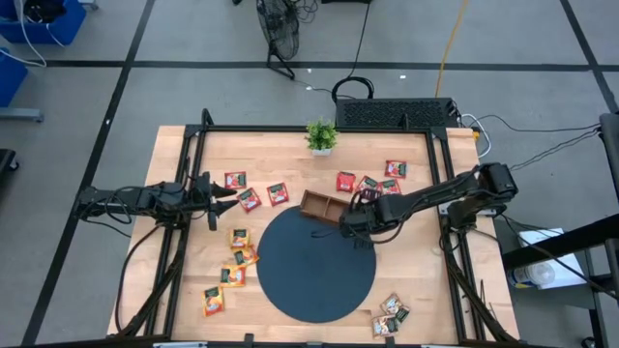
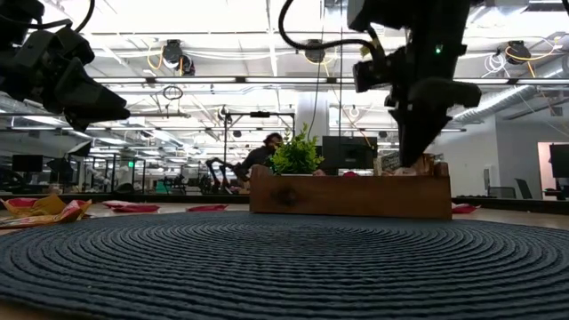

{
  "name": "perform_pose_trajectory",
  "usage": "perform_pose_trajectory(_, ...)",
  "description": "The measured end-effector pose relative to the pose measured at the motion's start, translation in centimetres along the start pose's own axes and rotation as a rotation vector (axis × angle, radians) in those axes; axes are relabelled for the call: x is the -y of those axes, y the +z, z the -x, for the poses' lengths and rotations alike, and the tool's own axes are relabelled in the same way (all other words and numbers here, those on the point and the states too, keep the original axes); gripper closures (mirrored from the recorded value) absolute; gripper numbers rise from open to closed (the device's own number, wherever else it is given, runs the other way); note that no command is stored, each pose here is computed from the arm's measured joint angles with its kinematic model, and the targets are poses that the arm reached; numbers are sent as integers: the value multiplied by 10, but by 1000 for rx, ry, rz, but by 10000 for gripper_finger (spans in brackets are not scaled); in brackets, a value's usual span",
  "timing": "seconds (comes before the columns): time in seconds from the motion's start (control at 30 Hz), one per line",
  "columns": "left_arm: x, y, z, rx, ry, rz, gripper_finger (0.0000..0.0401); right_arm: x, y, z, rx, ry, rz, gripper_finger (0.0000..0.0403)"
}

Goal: Pick & Place Tea
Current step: Put the top brown tea bag into the right slot of the wooden organizer

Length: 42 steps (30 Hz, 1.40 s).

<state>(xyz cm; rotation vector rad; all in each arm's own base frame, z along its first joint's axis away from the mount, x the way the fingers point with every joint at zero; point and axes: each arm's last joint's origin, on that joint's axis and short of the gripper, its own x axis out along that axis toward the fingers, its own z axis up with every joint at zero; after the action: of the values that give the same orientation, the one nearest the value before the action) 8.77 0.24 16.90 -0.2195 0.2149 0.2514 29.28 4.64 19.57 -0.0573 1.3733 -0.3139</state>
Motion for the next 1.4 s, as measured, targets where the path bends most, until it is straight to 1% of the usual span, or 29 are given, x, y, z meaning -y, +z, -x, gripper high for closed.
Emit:
perform_pose_trajectory(0.17, 0, 0, 0, 0, 0, 0, 240, -3, -1, -10, -40, -9, 8, 403)
perform_pose_trajectory(0.27, 0, 0, 0, 0, 0, 0, 240, -5, 0, -17, -68, 3, 12, 403)
perform_pose_trajectory(0.5, 0, 0, 0, 0, 0, 0, 240, -14, 1, -43, -160, 5, 47, 403)
perform_pose_trajectory(0.67, 0, 0, 0, 0, 0, 0, 240, -16, -1, -53, -200, -20, 70, 403)
perform_pose_trajectory(0.9, 0, 0, 0, 0, 0, 0, 240, -18, -6, -47, -174, -149, 74, 403)
perform_pose_trajectory(1.13, 0, 0, 0, -1, 0, 0, 240, -26, -12, -37, -134, -200, 104, 403)
perform_pose_trajectory(1.4, 0, 0, 0, -1, 1, 0, 240, -28, -12, -26, -52, -283, 97, 403)
